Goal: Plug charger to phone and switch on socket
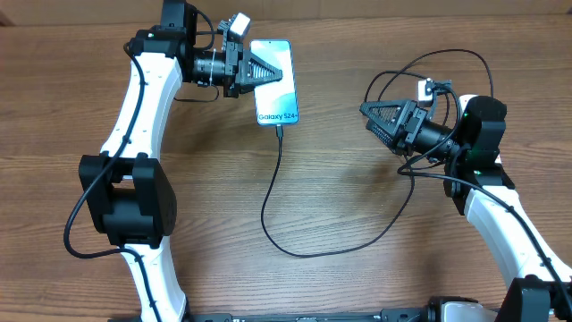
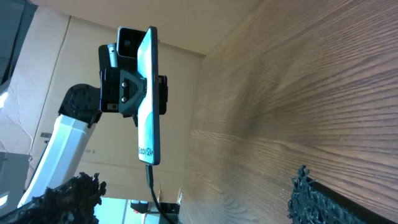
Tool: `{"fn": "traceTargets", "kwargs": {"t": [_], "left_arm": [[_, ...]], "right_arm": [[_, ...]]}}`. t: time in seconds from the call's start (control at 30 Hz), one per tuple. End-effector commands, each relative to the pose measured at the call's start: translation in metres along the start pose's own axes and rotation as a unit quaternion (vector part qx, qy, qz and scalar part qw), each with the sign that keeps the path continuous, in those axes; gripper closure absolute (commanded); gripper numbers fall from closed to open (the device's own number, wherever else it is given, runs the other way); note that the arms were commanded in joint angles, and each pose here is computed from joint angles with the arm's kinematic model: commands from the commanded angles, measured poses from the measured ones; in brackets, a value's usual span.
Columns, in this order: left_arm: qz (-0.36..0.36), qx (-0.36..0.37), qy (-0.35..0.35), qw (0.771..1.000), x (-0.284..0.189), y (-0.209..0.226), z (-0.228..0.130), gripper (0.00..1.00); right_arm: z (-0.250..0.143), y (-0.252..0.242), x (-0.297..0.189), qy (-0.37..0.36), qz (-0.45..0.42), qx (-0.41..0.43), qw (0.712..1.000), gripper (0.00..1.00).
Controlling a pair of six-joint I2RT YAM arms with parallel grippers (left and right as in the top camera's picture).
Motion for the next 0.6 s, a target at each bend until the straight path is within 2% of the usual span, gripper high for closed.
{"fn": "traceTargets", "kwargs": {"t": [0.0, 0.57], "left_arm": [[-0.022, 0.021, 0.006, 1.0, 0.001, -0.015, -0.002, 0.96], [-0.024, 0.024, 0.026, 0.999, 0.018, -0.019, -0.007, 0.96]], "right_arm": [[0.002, 0.002, -0.001, 0.0, 0.004, -0.005, 1.0, 0.0], [0.002, 0.002, -0.001, 0.0, 0.004, -0.005, 1.0, 0.0]]}}
Point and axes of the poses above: each gripper's point midway between its finger pads, its own x axis out along the fingers, its own y axis along the line the jaws close on, z = x × y, the point moved 8 cm from there along -x, back along the fingers, and after that the axes turned 2 degrees about -x, right-handed, at the moved point
